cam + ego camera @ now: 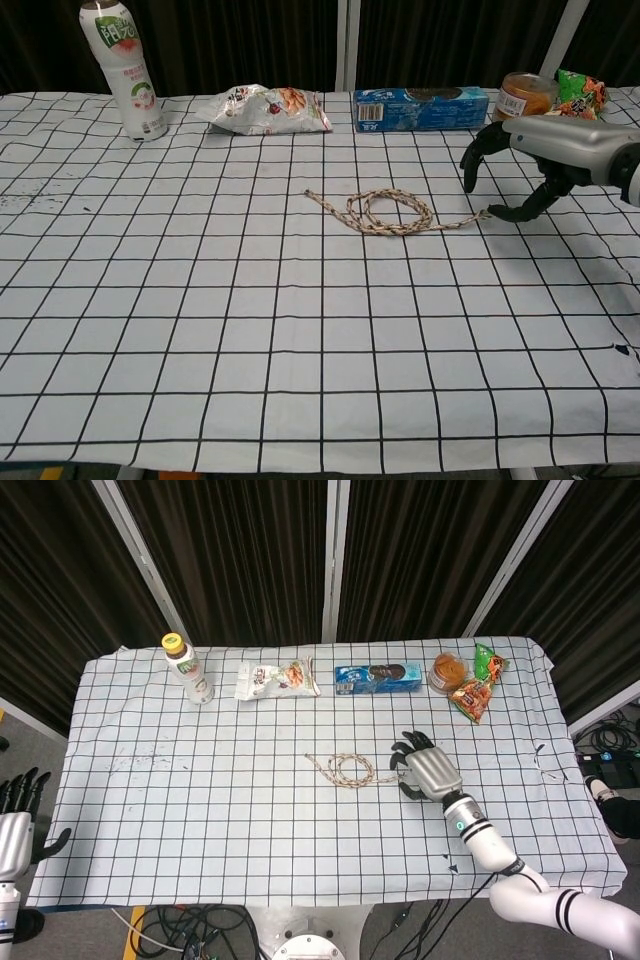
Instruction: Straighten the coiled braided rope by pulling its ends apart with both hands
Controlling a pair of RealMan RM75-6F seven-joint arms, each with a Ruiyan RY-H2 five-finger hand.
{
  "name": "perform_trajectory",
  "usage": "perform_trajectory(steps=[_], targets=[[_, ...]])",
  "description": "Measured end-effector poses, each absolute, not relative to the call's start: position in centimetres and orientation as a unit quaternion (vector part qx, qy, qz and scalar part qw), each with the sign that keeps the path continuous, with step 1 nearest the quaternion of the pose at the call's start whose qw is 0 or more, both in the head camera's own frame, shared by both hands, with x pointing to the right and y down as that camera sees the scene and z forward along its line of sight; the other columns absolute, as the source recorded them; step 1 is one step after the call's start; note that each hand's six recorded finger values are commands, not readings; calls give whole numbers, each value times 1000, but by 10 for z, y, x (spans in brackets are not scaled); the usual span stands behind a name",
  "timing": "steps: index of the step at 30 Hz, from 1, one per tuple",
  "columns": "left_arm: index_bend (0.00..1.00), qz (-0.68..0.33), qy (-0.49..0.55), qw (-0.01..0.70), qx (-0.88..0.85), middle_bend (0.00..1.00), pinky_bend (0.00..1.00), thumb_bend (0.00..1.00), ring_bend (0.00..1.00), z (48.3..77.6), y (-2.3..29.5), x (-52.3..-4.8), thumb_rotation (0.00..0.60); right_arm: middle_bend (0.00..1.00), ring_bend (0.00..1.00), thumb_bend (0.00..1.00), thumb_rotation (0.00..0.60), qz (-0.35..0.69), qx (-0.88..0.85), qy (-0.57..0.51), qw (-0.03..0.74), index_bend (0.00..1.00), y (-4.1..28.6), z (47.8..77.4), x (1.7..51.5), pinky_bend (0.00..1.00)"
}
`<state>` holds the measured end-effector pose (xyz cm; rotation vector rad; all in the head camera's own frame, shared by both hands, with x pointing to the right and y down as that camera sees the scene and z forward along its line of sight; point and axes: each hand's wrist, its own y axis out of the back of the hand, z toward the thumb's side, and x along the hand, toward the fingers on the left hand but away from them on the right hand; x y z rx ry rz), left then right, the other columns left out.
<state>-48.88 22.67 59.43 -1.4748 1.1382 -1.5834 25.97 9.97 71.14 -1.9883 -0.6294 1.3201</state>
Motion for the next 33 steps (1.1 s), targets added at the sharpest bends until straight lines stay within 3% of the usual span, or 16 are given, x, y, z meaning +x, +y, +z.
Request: perform_trajectory(steps=[14, 33], targets=[[89, -607, 440, 338, -569, 11, 0, 204, 0, 598, 228, -491, 600, 210, 0, 364, 600, 516, -760, -230, 321, 455, 106, 742, 245, 0], [89, -608, 443, 333, -568, 11, 0, 204, 0, 601, 229, -496, 600, 230, 0, 367, 600, 518, -758, -234, 320, 518, 105, 751, 235, 0]])
